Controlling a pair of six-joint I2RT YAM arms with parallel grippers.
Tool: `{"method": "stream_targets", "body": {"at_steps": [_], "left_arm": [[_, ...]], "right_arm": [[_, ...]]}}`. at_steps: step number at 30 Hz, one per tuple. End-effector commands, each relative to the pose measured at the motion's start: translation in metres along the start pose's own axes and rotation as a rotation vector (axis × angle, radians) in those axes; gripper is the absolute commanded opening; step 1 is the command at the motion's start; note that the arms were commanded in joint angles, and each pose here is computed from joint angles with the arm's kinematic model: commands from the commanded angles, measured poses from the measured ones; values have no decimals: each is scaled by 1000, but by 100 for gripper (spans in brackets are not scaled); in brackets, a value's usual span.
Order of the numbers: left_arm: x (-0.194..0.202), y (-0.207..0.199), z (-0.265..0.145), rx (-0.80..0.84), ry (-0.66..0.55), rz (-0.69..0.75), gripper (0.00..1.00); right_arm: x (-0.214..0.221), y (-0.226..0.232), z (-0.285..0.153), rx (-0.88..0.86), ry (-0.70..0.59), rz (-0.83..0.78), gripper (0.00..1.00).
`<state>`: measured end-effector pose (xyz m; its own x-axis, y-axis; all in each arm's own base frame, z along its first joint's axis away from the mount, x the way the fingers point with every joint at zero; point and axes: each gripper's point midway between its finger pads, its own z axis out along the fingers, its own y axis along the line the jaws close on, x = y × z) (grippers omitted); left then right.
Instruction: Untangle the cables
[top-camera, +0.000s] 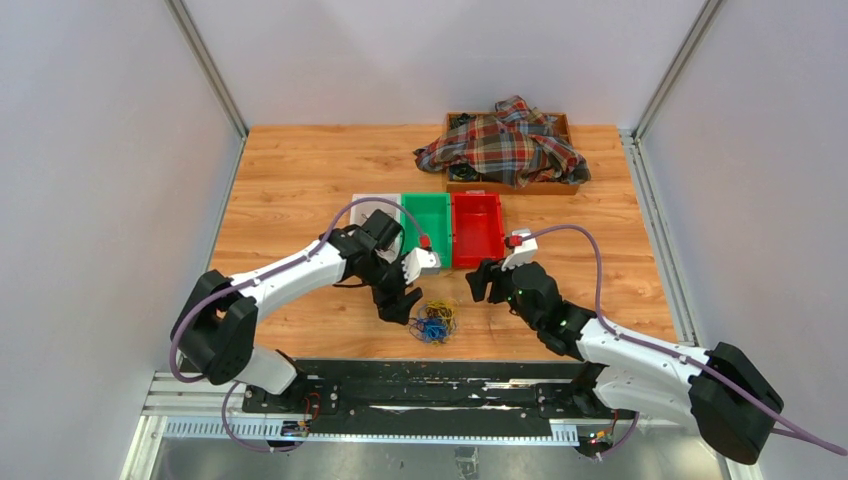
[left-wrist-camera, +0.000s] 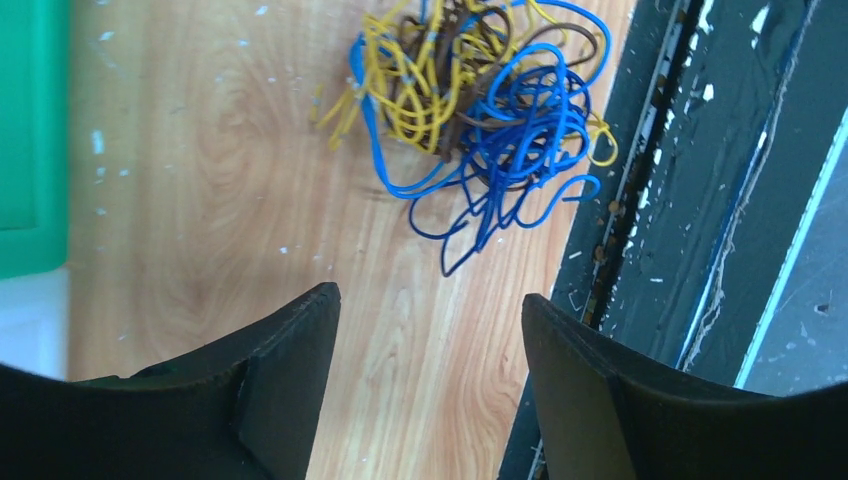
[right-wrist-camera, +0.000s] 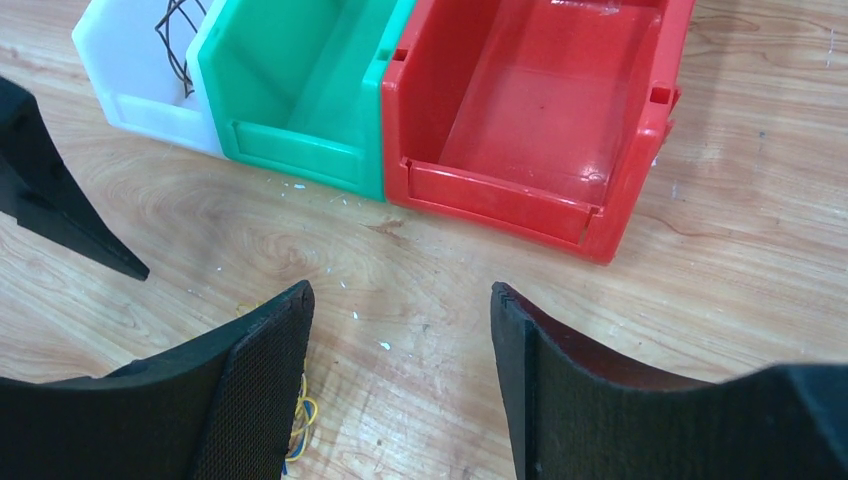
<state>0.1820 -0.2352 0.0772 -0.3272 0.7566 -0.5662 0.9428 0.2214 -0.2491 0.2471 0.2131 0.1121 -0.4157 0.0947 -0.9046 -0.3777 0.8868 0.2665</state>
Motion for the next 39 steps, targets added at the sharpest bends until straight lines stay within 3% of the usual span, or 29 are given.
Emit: {"method": "stream_targets", "body": {"at_steps": [1,6,14,23,26,30,34,39], "left_arm": [[-3,-18,5,72,-39,107,71],[2,-18,21,64,-38,144,71],[-2,10,29,-73,-58,164,59],[3,-5,30,13,-49,185,54],[4,-9,30,31,-50,185,42],[-4,-14,24,35,-76,145,20],[-24,-15,-4,-27,-101,123,1],[-46,-21,-52,-120,-111,119,1]], "right_arm": [[1,-2,0,3,17,2,65],[-2,2,1,-9,22,7,63],[-4,4,-2,-23,22,10,60],[-4,9,-1,-44,21,27,56],[-5,10,-1,-46,18,32,55],[-8,11,-2,-54,7,38,53],[-13,15,-5,-74,-9,41,54],[-28,30,-8,-151,-45,31,61]]}}
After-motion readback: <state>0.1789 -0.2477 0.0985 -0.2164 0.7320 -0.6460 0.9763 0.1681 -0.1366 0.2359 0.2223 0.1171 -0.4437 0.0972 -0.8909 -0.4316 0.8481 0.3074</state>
